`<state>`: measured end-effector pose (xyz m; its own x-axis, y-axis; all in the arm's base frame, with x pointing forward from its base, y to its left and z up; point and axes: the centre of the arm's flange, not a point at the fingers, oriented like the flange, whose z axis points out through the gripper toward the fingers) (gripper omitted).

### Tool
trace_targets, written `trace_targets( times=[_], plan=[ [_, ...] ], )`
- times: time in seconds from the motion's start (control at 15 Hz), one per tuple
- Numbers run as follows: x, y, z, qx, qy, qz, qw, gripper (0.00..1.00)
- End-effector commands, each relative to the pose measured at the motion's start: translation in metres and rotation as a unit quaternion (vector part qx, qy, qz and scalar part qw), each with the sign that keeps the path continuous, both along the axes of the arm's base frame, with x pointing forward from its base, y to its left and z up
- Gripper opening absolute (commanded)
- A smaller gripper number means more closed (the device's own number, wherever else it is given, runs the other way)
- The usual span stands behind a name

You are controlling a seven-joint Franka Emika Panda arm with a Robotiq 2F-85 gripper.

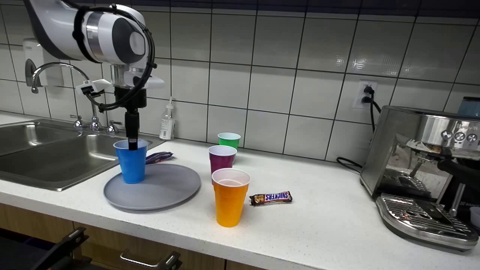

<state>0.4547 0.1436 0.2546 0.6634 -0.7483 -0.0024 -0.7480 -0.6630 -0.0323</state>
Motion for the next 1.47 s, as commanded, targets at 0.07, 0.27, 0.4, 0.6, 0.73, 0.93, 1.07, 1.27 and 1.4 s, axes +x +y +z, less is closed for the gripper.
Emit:
trace_targets(
  times=[0.07, 0.27, 0.4, 0.6, 0.73, 0.93, 1.07, 1.27, 1.4],
  plan=[
    [0.016, -0.008, 0.024, 0.005, -0.015, -0.002, 0.9999, 1.0],
    [0.037, -0.018, 0.029, 0.004, -0.029, -0.023, 0.9993, 1.0],
    [0.054, -0.03, 0.033, 0.005, -0.04, -0.044, 0.9983, 1.0],
    [0.075, -0.054, 0.044, 0.003, -0.055, -0.08, 0.9953, 1.0],
    [0.094, -0.069, 0.034, 0.001, -0.063, -0.102, 0.9928, 1.0],
    [0.114, -0.084, 0.017, -0.013, -0.074, -0.136, 0.9879, 1.0],
    [0.127, -0.091, 0.002, -0.026, -0.079, -0.16, 0.9837, 1.0],
    [0.142, -0.098, -0.015, -0.029, -0.079, -0.19, 0.9782, 1.0],
    [0.149, -0.098, -0.022, -0.03, -0.079, -0.206, 0.9749, 1.0]
  ],
)
